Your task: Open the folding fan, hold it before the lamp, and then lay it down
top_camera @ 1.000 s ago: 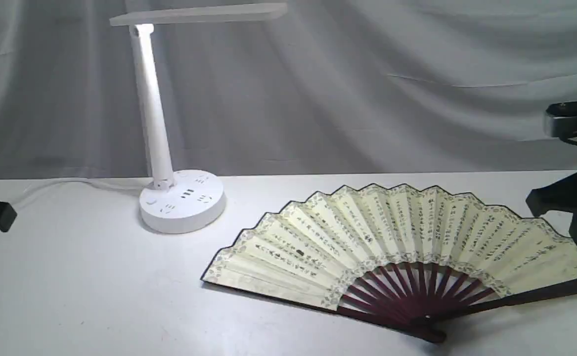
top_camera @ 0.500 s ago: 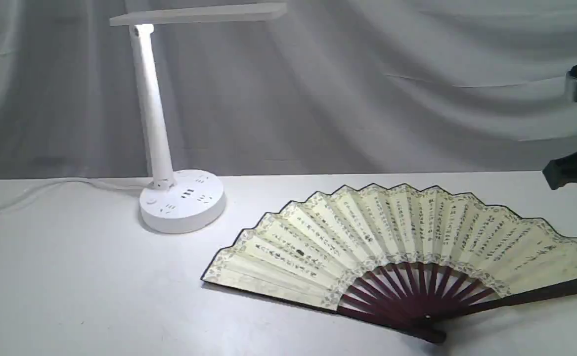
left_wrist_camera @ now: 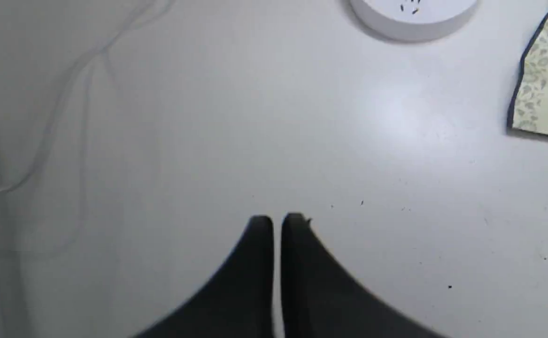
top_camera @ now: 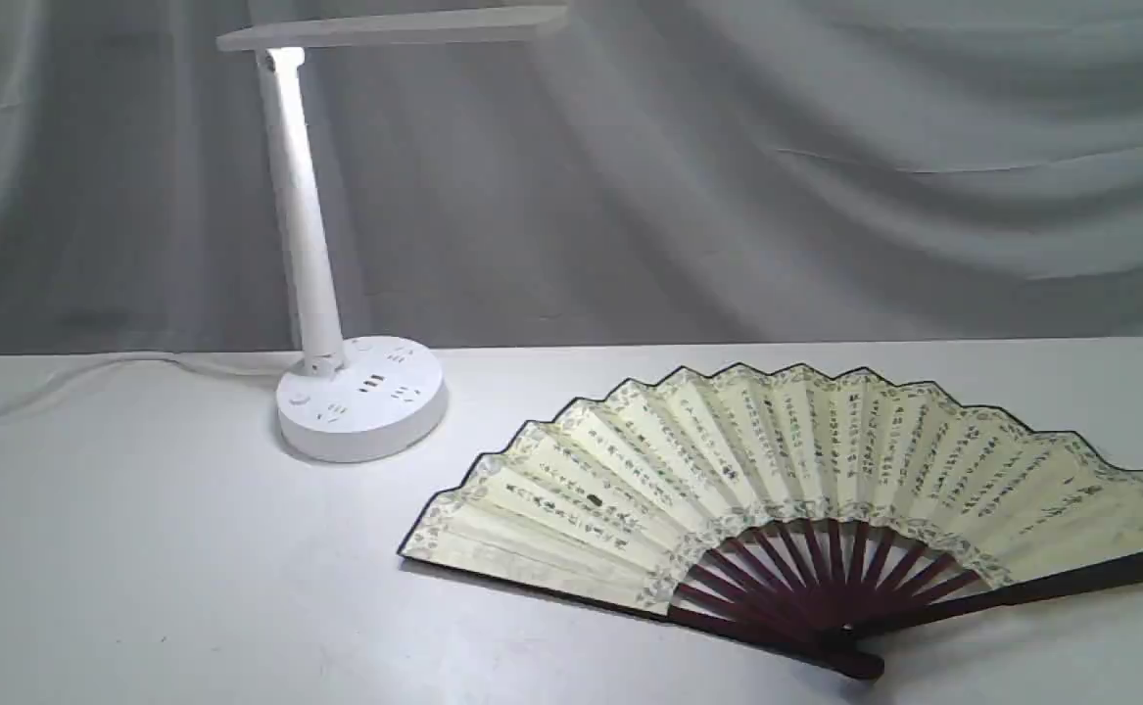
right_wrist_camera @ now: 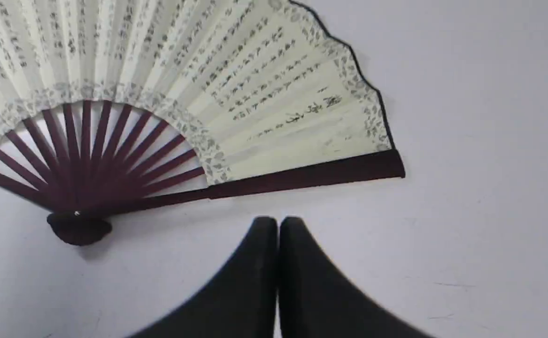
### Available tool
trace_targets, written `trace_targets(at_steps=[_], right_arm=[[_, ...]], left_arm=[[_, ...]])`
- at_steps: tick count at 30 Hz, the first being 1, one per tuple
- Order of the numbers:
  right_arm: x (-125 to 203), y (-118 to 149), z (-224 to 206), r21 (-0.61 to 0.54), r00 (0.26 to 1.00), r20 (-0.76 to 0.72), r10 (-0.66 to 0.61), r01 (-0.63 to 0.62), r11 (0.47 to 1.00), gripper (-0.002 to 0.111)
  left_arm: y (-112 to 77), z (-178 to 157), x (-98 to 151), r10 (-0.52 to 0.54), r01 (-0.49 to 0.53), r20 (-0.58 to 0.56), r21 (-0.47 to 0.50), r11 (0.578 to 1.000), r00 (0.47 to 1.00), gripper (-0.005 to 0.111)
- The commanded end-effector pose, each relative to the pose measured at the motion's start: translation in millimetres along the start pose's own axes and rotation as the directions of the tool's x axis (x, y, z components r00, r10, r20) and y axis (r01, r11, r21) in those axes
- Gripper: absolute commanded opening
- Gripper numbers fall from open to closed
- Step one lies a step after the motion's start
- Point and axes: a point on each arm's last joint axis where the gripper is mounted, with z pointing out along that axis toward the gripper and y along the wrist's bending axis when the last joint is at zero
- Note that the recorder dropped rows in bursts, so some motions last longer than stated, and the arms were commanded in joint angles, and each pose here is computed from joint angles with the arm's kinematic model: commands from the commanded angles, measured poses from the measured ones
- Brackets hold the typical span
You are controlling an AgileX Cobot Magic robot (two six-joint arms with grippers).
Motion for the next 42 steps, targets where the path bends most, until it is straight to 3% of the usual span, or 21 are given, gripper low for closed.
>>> trace_targets(at_steps=[1,20,35,42], right_arm=[[5.7,0.0,-33.7,0.014,0.997,0.081,-0.006,0.005,1.000,0.000],[59.6,8.1,-155.5,0.076,0.923,0.382,-0.046,0.018,0.997,0.000],[150.0,25.2,-238.5,0.064,0.825,0.565,-0.025,-0.014,0.998,0.000],[204.8,33.5,-271.9,0.093,0.722,0.691,-0.043,-0.029,0.995,0.000]], left_arm=[[0.3,-26.8,2.6,-0.014,0.015,0.095,-0.010,1.000,0.995,0.000],[-5.8,-146.2,50.7,-0.016,0.032,0.396,-0.033,0.999,0.918,0.000],[-15.2,-222.0,127.7,-0.012,0.045,0.546,-0.047,0.998,0.837,0.000],[-19.9,-253.1,168.2,-0.002,0.050,0.665,-0.053,0.997,0.747,0.000]])
